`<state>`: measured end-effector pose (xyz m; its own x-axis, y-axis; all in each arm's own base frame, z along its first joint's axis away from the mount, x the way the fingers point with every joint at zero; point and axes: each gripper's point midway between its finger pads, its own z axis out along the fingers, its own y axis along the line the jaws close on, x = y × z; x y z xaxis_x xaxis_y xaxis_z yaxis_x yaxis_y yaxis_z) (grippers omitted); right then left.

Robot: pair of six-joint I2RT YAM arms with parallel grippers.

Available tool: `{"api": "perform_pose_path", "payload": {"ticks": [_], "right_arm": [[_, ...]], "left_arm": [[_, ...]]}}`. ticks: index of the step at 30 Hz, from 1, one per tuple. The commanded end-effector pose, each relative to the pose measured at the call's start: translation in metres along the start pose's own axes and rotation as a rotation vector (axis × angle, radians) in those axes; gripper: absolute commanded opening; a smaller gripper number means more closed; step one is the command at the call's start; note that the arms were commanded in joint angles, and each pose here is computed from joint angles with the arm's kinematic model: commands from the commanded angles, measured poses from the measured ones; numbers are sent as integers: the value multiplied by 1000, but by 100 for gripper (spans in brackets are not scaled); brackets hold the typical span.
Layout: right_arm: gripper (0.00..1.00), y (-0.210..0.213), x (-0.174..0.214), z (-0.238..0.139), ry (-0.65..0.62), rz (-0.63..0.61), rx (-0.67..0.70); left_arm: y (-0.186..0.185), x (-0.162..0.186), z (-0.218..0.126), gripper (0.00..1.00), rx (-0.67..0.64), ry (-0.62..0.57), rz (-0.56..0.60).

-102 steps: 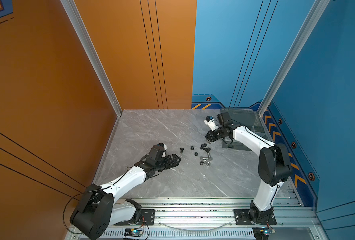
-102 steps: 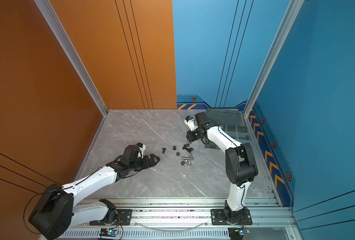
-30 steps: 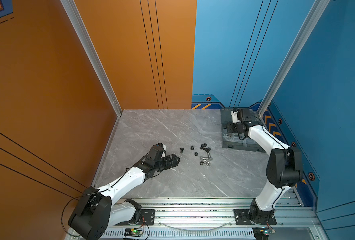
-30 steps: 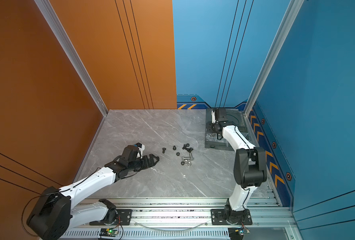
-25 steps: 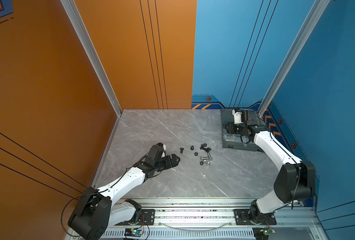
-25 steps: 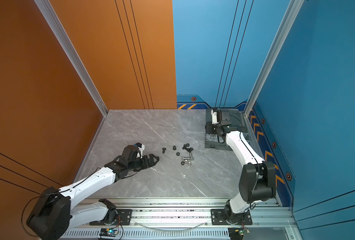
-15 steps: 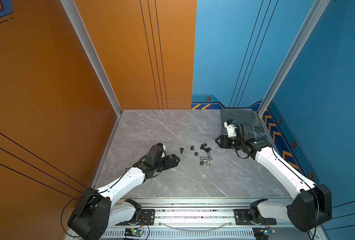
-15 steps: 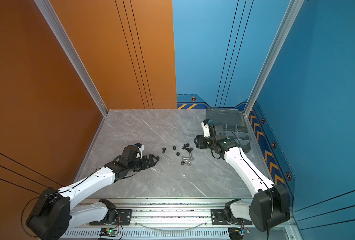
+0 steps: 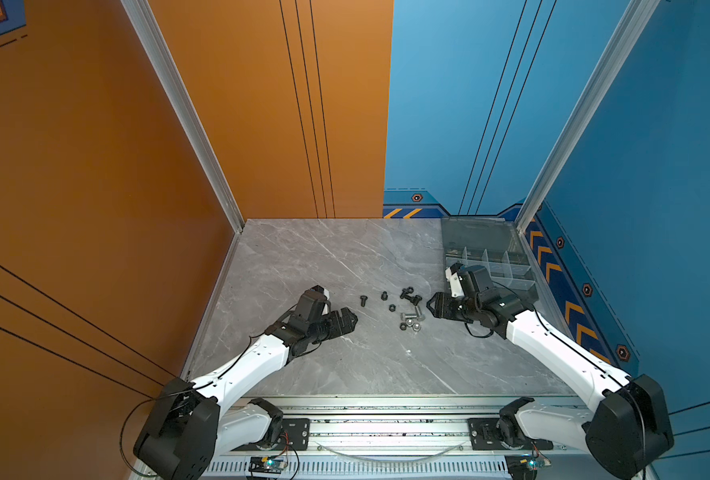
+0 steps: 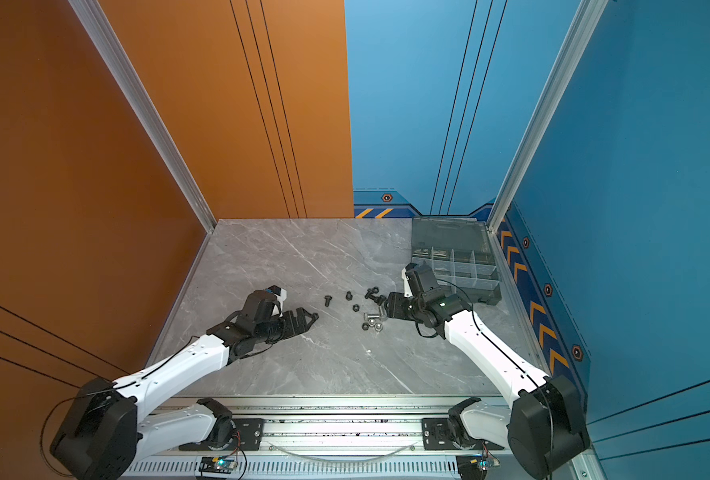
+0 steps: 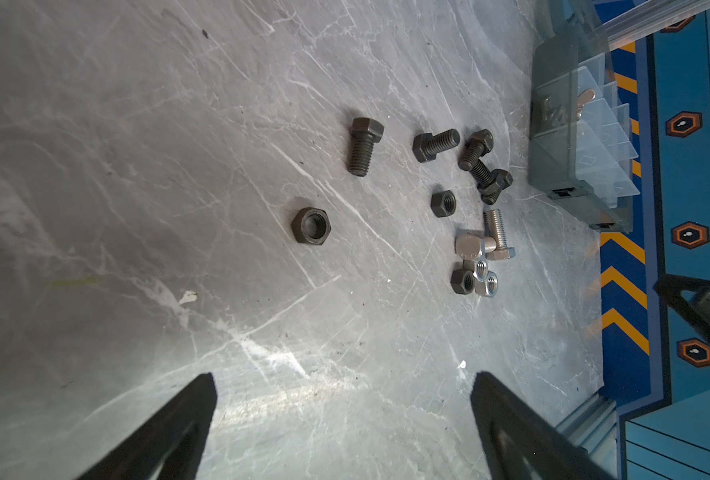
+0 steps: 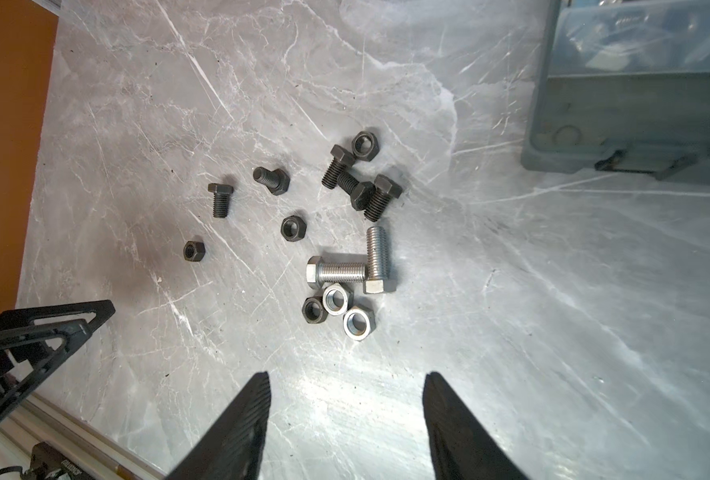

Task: Sort the screws and nuts into containers
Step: 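Raise the right gripper and move it back over the parts pile, then lower the right gripper toward a black hex nut in the pile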

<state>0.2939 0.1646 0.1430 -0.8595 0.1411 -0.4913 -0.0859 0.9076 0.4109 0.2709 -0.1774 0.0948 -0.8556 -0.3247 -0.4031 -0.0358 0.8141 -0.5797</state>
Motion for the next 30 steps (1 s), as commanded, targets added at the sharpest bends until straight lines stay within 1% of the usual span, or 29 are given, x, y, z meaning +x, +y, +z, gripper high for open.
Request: {"api": "perform_pose_path", "payload": {"ticks": [1,8,15,30], "right_arm": [[61,5,-5,5,-40,37,1],[62,16,-6,15,-40,15,15],[62,23,-12,24,-49,13,23],[62,21,-15,20,-42,-9,70]], "left_arm": [[0,-4,-2,98,-16,-8,9],[4,-4,0,98,-23,-4,9],[-1,-6,-1,98,32,-11,-11],[2,-3,0,98,30,-1,-20]]}}
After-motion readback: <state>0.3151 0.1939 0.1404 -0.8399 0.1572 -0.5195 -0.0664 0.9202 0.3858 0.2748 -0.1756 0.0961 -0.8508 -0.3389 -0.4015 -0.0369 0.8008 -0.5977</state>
